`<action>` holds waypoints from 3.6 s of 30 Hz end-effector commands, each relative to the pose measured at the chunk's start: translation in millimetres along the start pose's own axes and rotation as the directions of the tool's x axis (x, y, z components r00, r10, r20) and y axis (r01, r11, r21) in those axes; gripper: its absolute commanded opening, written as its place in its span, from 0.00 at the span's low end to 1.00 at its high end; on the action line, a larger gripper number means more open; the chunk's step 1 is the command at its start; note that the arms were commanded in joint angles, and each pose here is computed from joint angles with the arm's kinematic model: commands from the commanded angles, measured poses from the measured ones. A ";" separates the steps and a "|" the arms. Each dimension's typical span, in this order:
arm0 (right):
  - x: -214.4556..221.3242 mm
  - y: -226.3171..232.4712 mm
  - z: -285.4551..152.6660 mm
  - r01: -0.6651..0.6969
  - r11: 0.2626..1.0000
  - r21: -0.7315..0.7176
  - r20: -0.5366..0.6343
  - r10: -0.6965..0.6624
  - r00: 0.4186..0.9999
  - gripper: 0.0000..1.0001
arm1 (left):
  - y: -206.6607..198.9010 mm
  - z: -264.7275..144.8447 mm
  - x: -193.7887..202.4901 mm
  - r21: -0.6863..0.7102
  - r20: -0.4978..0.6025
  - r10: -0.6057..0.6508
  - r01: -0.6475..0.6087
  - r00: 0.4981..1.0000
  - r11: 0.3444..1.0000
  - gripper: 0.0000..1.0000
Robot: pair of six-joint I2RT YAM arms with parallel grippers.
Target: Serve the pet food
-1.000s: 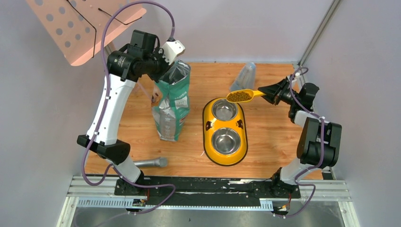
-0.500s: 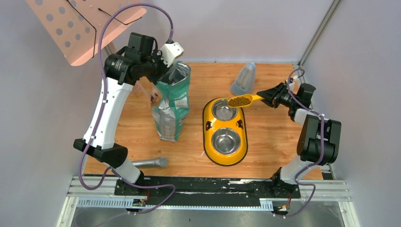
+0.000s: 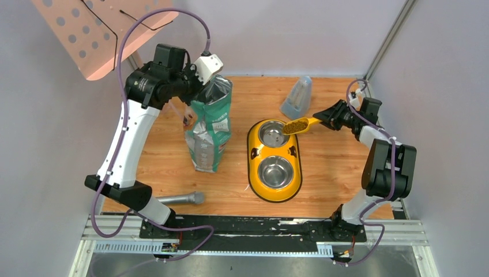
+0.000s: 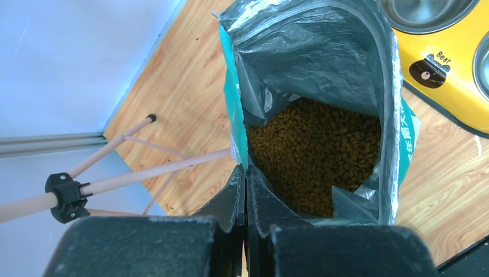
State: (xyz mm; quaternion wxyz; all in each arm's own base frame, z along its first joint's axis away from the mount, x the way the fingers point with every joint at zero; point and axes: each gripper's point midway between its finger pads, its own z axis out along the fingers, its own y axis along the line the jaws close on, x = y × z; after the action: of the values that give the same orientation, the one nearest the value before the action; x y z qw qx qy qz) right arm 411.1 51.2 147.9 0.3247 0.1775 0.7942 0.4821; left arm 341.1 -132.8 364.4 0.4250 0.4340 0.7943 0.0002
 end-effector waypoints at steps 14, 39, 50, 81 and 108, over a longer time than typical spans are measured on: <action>4.0 34.5 11.4 0.259 0.963 0.079 -0.026 -0.258 0.966 0.00 | 2.1 -26.4 -13.0 -0.041 0.098 0.044 -0.040 0.994 0.998 0.00; 8.0 64.1 21.7 0.464 0.881 0.092 -0.067 -0.459 0.886 0.00 | -11.2 -30.4 -8.9 -0.002 0.118 -0.001 0.002 0.993 1.000 0.00; 5.0 125.1 10.2 0.710 0.699 0.083 -0.027 -0.711 0.703 0.00 | -12.2 -26.7 -14.1 0.007 0.141 -0.038 0.038 0.989 0.999 0.00; 75.1 412.7 23.7 0.766 0.330 -0.551 0.221 -0.828 0.516 0.00 | -23.5 -41.2 -65.1 0.097 0.397 -0.179 0.153 0.900 0.983 0.00; 148.8 318.7 172.7 0.885 0.189 -0.426 0.025 -0.975 0.220 0.00 | -36.7 -25.8 -62.1 0.175 0.401 -0.307 0.256 0.863 0.951 0.00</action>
State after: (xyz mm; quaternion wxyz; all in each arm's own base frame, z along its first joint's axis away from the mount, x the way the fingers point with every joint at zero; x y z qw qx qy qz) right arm 360.1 406.7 322.1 0.3964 -0.4940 0.6601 0.4039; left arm 321.6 -179.5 365.7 0.4978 0.3428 0.7784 -0.1696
